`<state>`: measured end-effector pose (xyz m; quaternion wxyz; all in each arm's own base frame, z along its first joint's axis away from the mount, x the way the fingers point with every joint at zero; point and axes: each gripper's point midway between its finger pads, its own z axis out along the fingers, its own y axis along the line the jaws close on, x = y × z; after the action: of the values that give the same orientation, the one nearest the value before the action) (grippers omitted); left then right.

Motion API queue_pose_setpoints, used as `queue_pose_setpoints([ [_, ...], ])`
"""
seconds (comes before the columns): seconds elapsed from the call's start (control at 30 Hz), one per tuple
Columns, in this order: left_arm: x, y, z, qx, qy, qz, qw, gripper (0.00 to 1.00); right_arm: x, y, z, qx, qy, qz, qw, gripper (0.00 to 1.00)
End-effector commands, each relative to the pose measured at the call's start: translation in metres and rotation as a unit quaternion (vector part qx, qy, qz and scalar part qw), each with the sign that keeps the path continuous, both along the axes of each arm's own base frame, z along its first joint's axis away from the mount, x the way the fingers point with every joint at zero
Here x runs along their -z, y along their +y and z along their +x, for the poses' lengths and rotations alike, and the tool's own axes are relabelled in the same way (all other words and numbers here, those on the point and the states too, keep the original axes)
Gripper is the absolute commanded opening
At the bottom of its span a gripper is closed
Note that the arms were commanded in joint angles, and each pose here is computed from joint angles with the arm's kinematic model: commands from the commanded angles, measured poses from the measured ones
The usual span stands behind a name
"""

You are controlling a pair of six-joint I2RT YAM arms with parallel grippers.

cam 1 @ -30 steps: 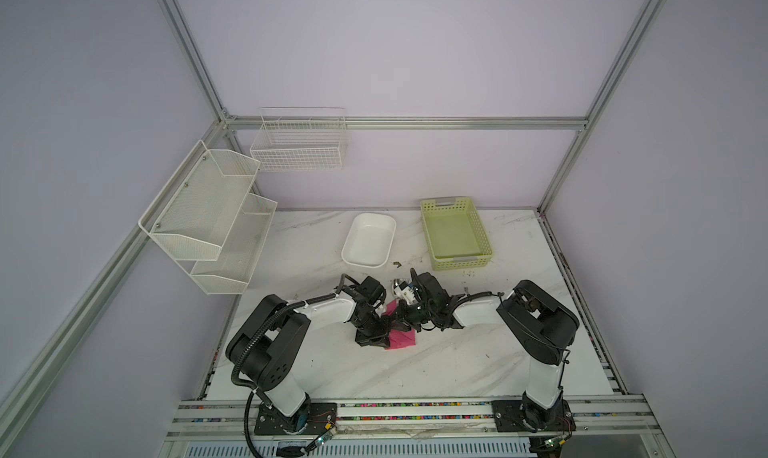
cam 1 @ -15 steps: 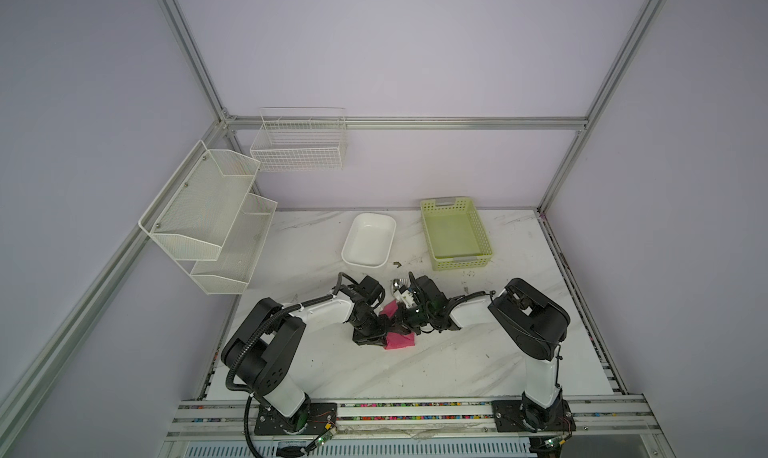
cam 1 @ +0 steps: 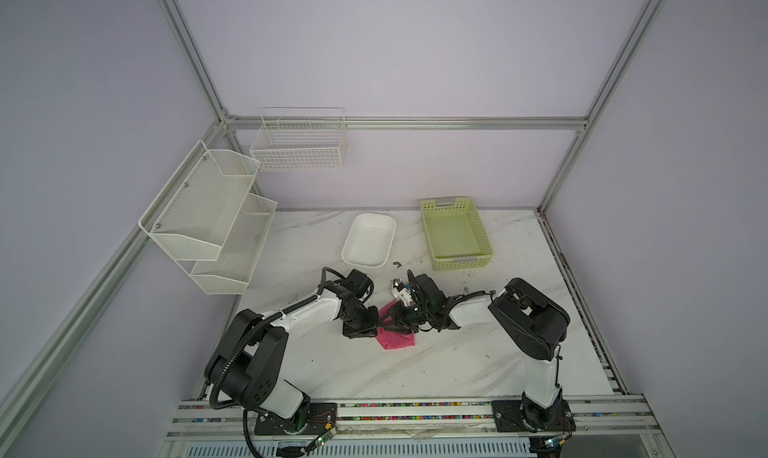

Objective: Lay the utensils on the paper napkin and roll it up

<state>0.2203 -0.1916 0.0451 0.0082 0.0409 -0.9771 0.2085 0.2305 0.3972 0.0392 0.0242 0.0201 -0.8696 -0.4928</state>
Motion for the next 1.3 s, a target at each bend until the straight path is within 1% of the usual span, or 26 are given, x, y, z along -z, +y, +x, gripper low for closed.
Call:
queue_pose_setpoints([
  [0.0,-0.016,-0.010,0.018,-0.004,-0.025,-0.020,0.999,0.13,0.010,-0.004,-0.001,0.009,0.007,-0.023,1.000,0.42],
  [0.07,-0.017,-0.012,0.021,-0.007,-0.028,-0.025,0.999,0.14,0.010,-0.004,-0.001,0.009,0.007,-0.023,1.000,0.40],
  [0.13,-0.018,-0.014,0.022,-0.009,-0.028,-0.030,0.999,0.14,0.011,-0.004,-0.002,0.009,0.010,-0.024,1.000,0.29],
  [0.2,-0.020,-0.017,0.026,-0.012,-0.032,-0.038,0.999,0.12,0.012,-0.004,-0.002,0.008,0.010,-0.024,1.000,0.16],
  [0.27,-0.021,-0.020,0.028,-0.014,-0.032,-0.046,0.998,0.10,0.013,-0.004,-0.003,0.007,0.011,-0.025,1.000,0.05],
  [0.3,-0.021,-0.022,0.029,-0.015,-0.032,-0.050,0.998,0.09,0.013,-0.004,-0.003,0.007,0.011,-0.024,1.000,0.01],
  [0.33,-0.021,-0.023,0.030,-0.016,-0.032,-0.052,0.998,0.09,0.014,-0.005,-0.004,0.007,0.012,-0.025,1.000,0.00],
  [0.53,-0.020,-0.029,0.039,-0.021,-0.037,-0.061,0.997,0.07,0.015,-0.005,-0.005,0.006,0.014,-0.027,1.000,0.00],
  [0.8,-0.006,-0.034,0.042,-0.024,-0.024,-0.065,0.997,0.05,0.017,-0.006,-0.005,0.006,0.015,-0.028,0.999,0.00],
  [1.0,0.011,-0.025,0.036,-0.031,-0.008,-0.037,0.999,0.05,0.012,-0.005,-0.005,0.005,0.013,-0.023,1.000,0.00],
  [1.27,0.029,-0.016,0.024,-0.035,0.019,-0.017,0.999,0.03,-0.013,-0.004,-0.001,0.011,-0.002,-0.007,1.000,0.00],
])
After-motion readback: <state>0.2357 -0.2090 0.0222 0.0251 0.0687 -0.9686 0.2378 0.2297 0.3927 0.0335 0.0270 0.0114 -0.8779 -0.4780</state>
